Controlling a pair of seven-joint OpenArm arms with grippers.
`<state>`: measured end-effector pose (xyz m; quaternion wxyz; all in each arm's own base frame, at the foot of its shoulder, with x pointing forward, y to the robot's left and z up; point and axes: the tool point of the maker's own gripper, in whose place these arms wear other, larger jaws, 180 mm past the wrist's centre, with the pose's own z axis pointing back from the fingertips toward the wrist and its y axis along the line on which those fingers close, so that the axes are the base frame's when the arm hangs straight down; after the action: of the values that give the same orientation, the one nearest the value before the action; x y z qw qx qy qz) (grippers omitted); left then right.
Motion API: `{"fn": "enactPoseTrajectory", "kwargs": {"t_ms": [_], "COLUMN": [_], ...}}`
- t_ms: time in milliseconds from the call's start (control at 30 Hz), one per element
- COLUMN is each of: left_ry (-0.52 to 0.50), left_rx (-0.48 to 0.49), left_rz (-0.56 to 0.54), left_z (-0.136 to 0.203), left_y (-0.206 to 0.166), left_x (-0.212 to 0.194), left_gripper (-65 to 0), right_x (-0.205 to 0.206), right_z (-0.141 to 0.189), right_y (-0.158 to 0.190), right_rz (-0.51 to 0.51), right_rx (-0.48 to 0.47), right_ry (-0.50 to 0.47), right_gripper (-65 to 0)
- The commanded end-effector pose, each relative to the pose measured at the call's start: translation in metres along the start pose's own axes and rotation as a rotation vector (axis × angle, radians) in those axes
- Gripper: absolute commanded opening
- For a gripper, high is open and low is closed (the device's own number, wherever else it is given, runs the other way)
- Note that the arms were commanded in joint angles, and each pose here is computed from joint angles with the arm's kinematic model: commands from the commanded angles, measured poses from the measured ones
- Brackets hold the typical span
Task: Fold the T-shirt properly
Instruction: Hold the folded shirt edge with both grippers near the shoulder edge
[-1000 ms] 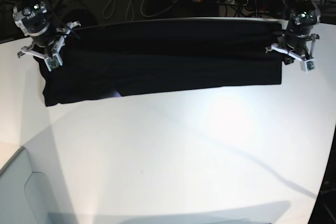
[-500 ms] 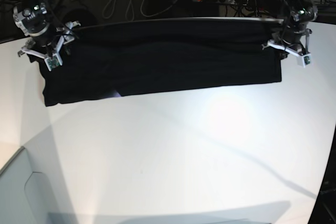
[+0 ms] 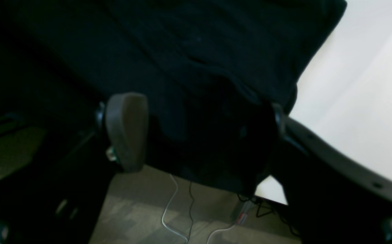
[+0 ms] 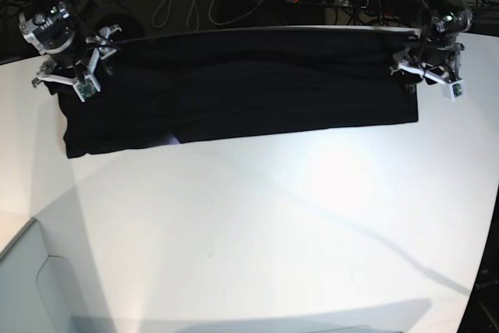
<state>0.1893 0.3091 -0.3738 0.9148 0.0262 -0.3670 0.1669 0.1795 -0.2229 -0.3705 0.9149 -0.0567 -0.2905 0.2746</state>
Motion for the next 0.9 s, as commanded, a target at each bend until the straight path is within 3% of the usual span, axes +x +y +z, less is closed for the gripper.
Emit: {"fn": "enactPoseTrajectory", "kwargs": {"t_ms": [0, 267, 567, 733, 867], "left_ry": [-0.046, -0.015, 0.016, -0.005, -0.086], "left_rx": [-0.002, 0.065, 0.009, 0.014, -0.028], "left_rz": [-0.012, 0.045, 0.121, 0.097, 0.054], "left_z": [0.004, 0.009, 0.005, 0.015, 0.037], "left_y": [0.001, 0.03, 0.026, 0.027, 0.01], "left_x": [0.014, -0.002, -0.02, -0.013, 0.013], "left_gripper": [-28.8, -28.7, -28.7, -28.7, -28.7], "right_x": [0.007, 0.007, 0.013, 0.014, 0.014], "right_z": [0.004, 0.004, 0.003, 0.003, 0.003], "right_y": [-0.003, -0.003, -0.006, -0.005, -0.005], "right_rz": [0.034, 0.034, 0.035, 0.037, 0.036], "right_rx": [0.0, 0.0, -0.007, -0.005, -0.004], "right_ry": [-0.026, -0.026, -0.036, -0.041, -0.042], "right_gripper": [-21.7, -21.7, -21.7, -21.7, -21.7]}}
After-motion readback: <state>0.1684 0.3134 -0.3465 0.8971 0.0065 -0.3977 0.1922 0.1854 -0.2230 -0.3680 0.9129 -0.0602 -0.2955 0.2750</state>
